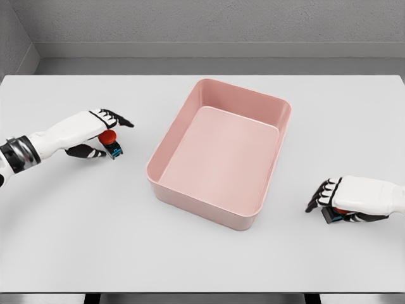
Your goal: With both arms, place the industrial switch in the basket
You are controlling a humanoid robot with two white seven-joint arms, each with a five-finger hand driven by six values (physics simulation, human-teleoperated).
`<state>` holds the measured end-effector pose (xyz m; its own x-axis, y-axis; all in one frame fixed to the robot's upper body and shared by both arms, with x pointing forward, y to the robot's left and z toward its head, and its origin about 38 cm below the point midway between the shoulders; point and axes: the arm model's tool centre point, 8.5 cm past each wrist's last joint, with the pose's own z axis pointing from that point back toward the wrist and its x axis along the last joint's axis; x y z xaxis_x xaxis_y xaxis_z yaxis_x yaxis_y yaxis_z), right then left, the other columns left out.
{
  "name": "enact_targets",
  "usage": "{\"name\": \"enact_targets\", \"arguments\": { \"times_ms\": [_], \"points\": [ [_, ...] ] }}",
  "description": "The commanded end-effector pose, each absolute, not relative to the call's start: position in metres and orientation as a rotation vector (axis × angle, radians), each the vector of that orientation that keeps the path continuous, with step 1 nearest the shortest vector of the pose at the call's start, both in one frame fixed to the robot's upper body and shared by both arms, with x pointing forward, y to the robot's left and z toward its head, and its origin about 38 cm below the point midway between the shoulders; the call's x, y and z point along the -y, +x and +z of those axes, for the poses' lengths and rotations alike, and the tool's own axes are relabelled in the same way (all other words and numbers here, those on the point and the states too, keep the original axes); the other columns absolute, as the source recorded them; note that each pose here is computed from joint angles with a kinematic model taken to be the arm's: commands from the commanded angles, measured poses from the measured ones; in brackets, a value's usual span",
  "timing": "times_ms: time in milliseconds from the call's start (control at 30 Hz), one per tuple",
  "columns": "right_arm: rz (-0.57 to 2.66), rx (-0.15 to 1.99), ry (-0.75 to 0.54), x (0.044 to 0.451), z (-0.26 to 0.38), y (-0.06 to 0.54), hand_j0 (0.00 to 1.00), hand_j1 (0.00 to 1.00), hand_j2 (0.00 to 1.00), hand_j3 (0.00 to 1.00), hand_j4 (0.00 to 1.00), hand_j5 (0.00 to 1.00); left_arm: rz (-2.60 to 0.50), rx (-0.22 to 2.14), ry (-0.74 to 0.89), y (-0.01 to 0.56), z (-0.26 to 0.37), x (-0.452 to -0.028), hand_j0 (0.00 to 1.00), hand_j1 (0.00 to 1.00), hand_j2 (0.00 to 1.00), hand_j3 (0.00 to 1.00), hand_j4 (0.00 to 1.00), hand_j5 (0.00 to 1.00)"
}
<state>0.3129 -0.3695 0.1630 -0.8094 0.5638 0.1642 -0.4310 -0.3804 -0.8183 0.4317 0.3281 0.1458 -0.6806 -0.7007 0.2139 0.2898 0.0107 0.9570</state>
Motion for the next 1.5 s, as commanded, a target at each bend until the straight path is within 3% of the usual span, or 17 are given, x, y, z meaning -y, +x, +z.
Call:
{"name": "enact_targets", "arguments": {
  "times_ms": [0,133,600,1467],
  "points": [
    [2.198,1.233,-0.188,0.371,0.164,0.312,0.68,0.68,0.68,0.68,0.68,0.68,-1.754,1.571,0.433,0.432,0.147,-0.330,0.73,0.73,0.73,0.73,0.73,0.73],
    [2.201,1.226,-0.188,0.372,0.164,0.312,0.62,0.62,0.62,0.62,0.62,0.62,-1.756,1.572,0.431,0.432,0.147,-0.330,0.73,0.73,0.73,0.73,0.73,0.73],
    [2.212,1.210,-0.201,0.374,0.168,0.314,0.43,0.43,0.43,0.43,0.43,0.43,-1.760,1.561,0.429,0.432,0.148,-0.331,0.54,0.54,0.54,0.54,0.54,0.54],
    [2.202,1.274,-0.348,0.379,0.210,0.337,0.43,0.43,0.43,0.43,0.43,0.43,-1.722,1.624,0.495,0.447,0.189,-0.342,0.49,0.49,0.49,0.49,0.49,0.49]
  ]
}}
